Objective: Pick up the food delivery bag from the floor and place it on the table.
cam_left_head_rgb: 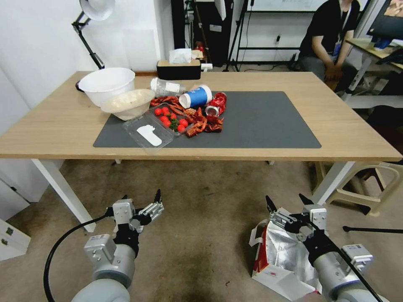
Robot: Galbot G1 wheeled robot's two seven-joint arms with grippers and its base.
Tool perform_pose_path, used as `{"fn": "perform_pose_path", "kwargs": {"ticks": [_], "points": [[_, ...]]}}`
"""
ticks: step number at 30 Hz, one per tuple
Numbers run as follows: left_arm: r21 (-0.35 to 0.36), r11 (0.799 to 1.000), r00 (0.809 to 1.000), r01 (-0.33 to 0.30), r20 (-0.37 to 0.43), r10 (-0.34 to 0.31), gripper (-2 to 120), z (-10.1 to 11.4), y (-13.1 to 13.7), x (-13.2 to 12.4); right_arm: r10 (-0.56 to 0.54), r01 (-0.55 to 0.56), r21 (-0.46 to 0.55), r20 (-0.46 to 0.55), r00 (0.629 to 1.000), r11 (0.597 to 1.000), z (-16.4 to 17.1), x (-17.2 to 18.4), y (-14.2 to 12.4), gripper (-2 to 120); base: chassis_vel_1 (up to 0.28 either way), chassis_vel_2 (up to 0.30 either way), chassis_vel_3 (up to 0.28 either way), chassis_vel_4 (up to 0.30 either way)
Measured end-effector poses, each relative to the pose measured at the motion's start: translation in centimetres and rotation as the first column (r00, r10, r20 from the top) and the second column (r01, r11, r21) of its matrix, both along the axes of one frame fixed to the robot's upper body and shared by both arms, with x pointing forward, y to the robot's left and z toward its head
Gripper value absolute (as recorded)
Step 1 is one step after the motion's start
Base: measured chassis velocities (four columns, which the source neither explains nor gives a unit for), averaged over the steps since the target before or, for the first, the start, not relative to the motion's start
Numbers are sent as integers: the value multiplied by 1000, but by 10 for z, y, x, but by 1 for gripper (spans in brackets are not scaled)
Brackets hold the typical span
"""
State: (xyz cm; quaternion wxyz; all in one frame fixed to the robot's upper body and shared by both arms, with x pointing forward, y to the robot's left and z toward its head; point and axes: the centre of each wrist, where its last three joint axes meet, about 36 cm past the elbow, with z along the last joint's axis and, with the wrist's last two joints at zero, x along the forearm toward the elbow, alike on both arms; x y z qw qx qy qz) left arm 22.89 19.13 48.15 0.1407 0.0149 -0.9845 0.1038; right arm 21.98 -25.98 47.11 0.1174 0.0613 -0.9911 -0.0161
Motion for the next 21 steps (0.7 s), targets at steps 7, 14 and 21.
{"fn": "perform_pose_path", "kwargs": {"ticks": [7,14,21], "points": [[7,1000,1000,1,12,-1,100,-3,1,2,-4,4,0,18,1000,1000,-1,2,-1,100,0,0,0,0],[15,1000,1000,0,10,-1,100,-4,2,3,-6,6,6,25,1000,1000,-2,2,0,100,0,0,0,0],[11,1000,1000,0,8,0,100,-4,2,3,-5,5,5,20,1000,1000,-4,2,0,100,0,0,0,0]]}}
